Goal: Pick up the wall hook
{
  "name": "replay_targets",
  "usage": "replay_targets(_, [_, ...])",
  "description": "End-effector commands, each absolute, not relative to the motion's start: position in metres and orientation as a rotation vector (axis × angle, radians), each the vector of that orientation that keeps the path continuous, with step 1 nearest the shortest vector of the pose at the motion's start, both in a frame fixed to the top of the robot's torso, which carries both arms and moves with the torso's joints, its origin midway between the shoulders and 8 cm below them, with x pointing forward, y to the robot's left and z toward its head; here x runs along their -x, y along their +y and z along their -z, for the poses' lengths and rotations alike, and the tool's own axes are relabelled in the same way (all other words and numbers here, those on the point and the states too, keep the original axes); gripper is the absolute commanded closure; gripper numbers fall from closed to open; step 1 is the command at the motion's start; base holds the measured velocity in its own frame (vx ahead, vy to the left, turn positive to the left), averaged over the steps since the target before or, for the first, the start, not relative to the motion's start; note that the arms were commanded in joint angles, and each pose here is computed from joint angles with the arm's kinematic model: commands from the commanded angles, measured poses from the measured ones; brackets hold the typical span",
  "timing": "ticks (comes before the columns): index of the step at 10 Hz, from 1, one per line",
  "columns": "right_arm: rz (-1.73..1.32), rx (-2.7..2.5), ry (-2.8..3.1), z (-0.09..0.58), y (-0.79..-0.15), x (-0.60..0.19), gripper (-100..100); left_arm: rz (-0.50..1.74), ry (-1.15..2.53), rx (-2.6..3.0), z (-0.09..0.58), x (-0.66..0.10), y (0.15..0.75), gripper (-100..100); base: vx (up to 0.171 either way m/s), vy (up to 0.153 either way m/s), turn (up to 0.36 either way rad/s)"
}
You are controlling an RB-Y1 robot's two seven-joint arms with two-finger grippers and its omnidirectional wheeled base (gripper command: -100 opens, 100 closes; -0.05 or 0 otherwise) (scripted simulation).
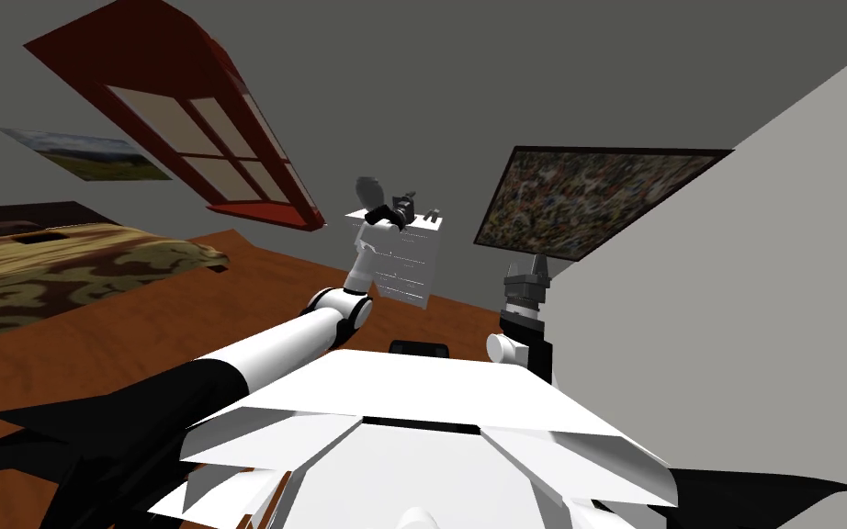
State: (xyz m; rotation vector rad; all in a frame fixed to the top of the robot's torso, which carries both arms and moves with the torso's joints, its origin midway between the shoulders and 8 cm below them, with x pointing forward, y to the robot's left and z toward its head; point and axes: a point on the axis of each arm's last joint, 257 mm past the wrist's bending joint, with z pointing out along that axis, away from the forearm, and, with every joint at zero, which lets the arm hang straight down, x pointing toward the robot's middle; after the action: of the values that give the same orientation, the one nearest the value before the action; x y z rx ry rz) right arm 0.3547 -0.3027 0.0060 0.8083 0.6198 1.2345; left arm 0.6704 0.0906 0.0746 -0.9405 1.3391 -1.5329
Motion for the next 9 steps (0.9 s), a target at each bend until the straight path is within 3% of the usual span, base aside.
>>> replay_targets(1, [-1.234, -0.808, 0.620, -0.006, -0.303, -0.355, 0, 1.538, 1.410, 0.964, -0.069, -0.676, 0.073, -100, 0.005, 0.007, 0.065])
replay_targets(9, [-1.234, -0.808, 0.620, -0.006, -0.303, -0.355, 0, 1.513, 1.613, 0.969, -0.090, -0.682, 0.014, -100, 0.016, 0.000, 0.034])
